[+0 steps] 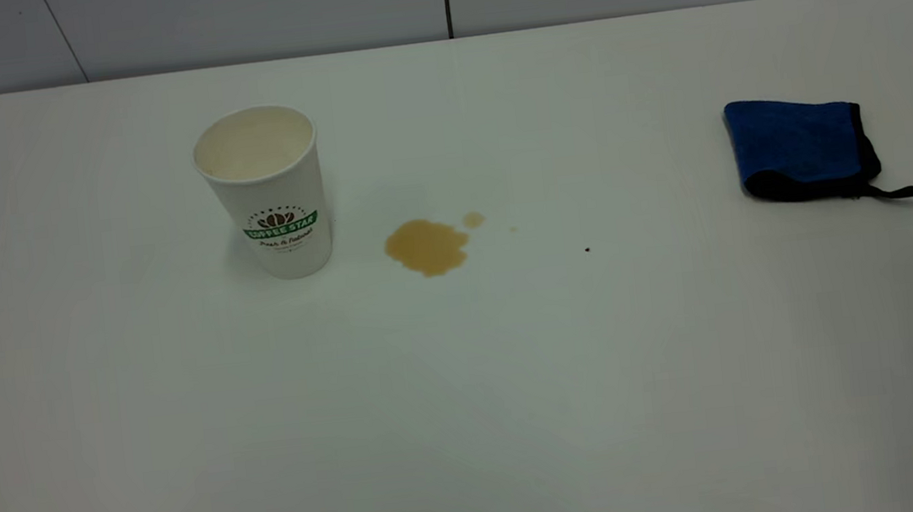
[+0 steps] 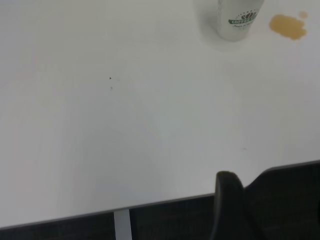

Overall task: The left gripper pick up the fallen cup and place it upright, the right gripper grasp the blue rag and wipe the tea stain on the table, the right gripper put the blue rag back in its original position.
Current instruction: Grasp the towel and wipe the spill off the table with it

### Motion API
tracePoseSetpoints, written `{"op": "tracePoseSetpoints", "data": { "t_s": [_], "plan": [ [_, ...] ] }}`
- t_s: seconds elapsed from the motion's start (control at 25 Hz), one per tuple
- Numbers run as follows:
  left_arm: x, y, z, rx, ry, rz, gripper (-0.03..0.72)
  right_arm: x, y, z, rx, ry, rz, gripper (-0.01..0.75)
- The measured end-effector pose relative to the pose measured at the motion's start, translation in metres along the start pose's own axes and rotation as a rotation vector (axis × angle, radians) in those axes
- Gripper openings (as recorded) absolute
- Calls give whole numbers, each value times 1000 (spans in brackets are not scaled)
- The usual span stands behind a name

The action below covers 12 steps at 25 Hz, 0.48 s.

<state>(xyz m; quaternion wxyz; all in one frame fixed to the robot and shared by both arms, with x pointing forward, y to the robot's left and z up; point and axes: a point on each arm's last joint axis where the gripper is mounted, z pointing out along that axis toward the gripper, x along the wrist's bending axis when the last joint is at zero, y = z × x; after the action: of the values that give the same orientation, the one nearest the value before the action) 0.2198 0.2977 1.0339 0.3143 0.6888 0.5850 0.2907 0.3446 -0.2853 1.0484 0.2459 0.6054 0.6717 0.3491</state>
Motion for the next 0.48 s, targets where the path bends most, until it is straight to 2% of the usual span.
{"op": "tracePoseSetpoints", "data": {
  "t_s": [0.24,0.48],
  "plan": [
    [0,0,0,0,0,0,443,-12,20,69,83,61,-84,604],
    [0,0,0,0,0,0,443,-24,38,137,189,124,-67,590]
  ]
}}
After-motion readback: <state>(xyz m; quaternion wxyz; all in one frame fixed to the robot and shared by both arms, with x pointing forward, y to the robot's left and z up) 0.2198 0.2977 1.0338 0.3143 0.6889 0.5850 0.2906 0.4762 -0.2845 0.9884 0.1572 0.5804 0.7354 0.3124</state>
